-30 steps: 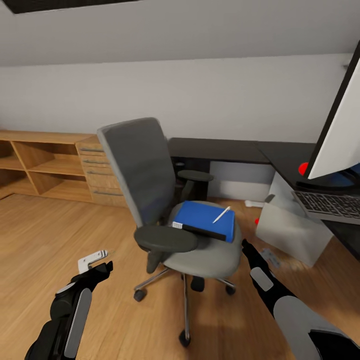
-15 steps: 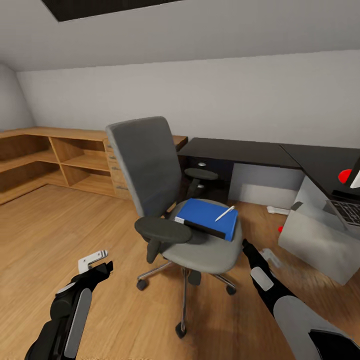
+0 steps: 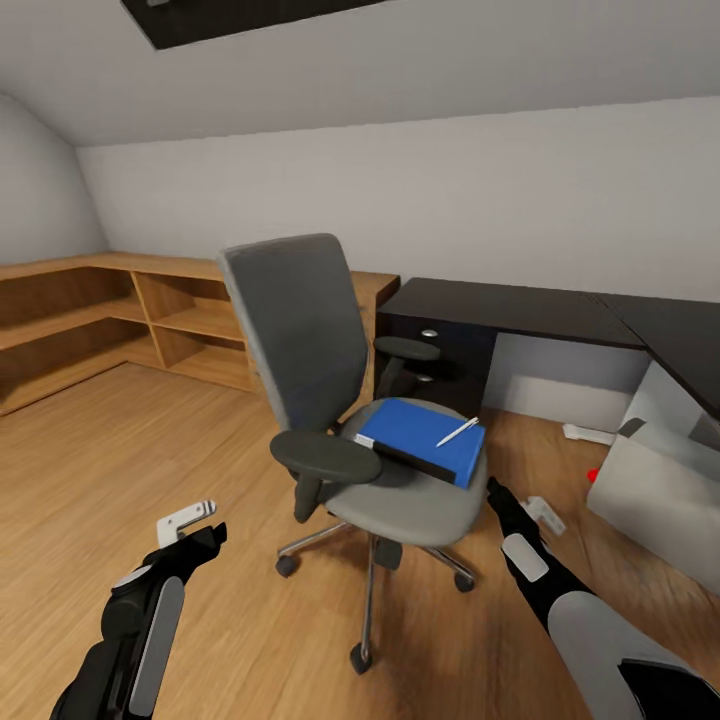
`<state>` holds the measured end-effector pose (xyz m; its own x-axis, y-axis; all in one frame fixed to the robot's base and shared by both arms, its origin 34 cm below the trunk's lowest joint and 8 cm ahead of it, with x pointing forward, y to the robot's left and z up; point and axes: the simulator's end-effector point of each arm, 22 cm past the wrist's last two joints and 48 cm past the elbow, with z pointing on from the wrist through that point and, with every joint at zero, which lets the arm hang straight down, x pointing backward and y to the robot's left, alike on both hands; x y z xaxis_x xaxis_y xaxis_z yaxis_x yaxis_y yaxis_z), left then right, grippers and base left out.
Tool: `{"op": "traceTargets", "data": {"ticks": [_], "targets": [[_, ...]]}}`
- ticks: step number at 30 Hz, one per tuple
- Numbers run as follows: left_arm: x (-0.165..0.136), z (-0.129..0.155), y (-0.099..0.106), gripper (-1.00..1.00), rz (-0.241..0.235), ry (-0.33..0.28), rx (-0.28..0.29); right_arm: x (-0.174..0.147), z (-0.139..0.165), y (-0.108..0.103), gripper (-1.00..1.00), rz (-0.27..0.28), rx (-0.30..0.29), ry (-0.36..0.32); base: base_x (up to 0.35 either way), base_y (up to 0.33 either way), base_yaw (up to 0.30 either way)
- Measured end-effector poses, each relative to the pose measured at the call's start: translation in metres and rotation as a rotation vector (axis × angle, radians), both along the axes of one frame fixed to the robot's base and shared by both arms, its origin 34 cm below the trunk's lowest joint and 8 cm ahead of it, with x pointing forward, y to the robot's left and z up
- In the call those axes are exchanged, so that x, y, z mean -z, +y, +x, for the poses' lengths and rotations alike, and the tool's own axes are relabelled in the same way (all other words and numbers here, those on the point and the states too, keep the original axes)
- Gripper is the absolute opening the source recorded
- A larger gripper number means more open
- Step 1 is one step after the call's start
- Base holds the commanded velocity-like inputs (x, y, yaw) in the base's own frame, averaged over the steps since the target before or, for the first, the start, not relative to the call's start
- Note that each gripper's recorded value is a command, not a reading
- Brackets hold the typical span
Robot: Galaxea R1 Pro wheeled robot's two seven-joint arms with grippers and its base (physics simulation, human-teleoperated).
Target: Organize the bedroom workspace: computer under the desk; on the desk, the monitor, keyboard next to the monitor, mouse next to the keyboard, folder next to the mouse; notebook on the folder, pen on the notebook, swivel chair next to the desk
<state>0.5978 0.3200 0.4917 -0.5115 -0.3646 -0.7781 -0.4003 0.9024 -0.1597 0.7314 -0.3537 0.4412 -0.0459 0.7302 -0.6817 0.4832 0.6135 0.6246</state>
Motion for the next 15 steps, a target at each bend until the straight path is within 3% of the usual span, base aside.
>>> {"op": "traceTargets", "data": {"ticks": [4,15], "targets": [[-0.0015,0.0002,-0.0004,1.0,-0.002,-0.003,0.001,-0.0007,0.0007,0.0055,1.0,0.0,-0.014,0.0,0.129,0.0,0.194],[-0.0048,0.0001,-0.0008,1.0,-0.002,-0.009,0.001,-0.0087,0.0018,0.0023,1.0,-0.008,-0.004,-0.018,0.003,0.0,0.244]]}}
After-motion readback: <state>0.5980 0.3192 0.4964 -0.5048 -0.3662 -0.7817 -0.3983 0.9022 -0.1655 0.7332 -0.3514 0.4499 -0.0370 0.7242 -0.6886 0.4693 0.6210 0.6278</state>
